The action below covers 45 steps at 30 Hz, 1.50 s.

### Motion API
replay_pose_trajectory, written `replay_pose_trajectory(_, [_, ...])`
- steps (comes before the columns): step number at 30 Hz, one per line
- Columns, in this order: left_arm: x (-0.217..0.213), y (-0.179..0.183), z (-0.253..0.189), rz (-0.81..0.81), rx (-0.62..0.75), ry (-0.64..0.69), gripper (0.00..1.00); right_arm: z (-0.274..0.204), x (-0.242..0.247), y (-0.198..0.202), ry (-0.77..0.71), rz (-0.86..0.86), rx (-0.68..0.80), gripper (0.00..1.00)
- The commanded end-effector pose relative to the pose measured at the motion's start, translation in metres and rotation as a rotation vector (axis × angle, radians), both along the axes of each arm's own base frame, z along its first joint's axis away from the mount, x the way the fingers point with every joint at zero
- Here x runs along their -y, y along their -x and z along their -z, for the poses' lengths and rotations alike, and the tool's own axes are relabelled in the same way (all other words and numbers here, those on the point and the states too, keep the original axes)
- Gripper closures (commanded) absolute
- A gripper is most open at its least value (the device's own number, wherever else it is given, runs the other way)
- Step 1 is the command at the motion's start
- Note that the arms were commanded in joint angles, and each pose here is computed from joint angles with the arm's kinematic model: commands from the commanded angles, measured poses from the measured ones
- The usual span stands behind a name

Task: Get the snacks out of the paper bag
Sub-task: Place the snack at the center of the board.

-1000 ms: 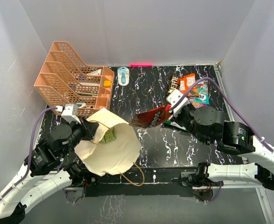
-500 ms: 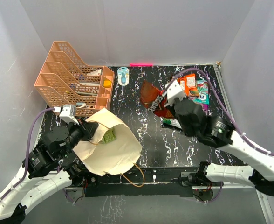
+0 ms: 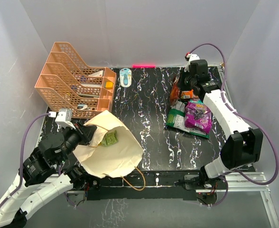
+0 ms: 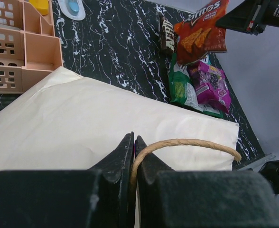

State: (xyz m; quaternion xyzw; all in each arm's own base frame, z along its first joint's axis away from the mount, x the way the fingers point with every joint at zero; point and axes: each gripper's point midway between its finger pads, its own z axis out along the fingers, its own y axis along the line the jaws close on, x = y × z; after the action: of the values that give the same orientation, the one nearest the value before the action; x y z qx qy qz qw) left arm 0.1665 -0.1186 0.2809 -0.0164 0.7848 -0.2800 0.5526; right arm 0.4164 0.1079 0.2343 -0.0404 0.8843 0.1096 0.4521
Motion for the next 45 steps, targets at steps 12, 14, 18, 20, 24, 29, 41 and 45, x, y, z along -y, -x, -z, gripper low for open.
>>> replay_pose_trajectory(12, [-0.019,0.002,-0.012,-0.046,0.067,-0.026,0.94,-0.119,0.002,-0.102,-0.488,0.232,0.409,0.92])
replay_pose_trajectory(14, [-0.019,0.001,-0.012,-0.048,0.068,-0.025,0.94,-0.121,0.011,-0.114,-0.518,0.305,0.437,0.93])
replay_pose_trajectory(18, [-0.019,0.000,-0.010,-0.048,0.069,-0.033,0.94,-0.127,0.025,-0.146,-0.548,0.414,0.500,0.93])
replay_pose_trajectory(20, [-0.019,0.000,-0.010,-0.049,0.068,-0.038,0.94,-0.118,0.036,-0.163,-0.535,0.488,0.522,0.92])
replay_pose_trajectory(24, [-0.025,0.000,-0.009,-0.067,0.071,-0.045,0.94,-0.101,0.059,-0.184,-0.456,0.617,0.567,0.92])
replay_pose_trajectory(29, [-0.034,0.002,-0.010,-0.093,0.080,-0.050,0.92,-0.075,0.076,-0.189,-0.393,0.709,0.579,0.93])
replay_pose_trajectory(41, [-0.038,0.005,-0.007,-0.103,0.074,-0.055,0.91,0.000,0.098,-0.142,-0.320,0.852,0.517,0.93])
replay_pose_trajectory(45, [-0.038,0.005,-0.007,-0.102,0.073,-0.054,0.91,0.018,0.098,-0.126,-0.330,0.879,0.484,0.93])
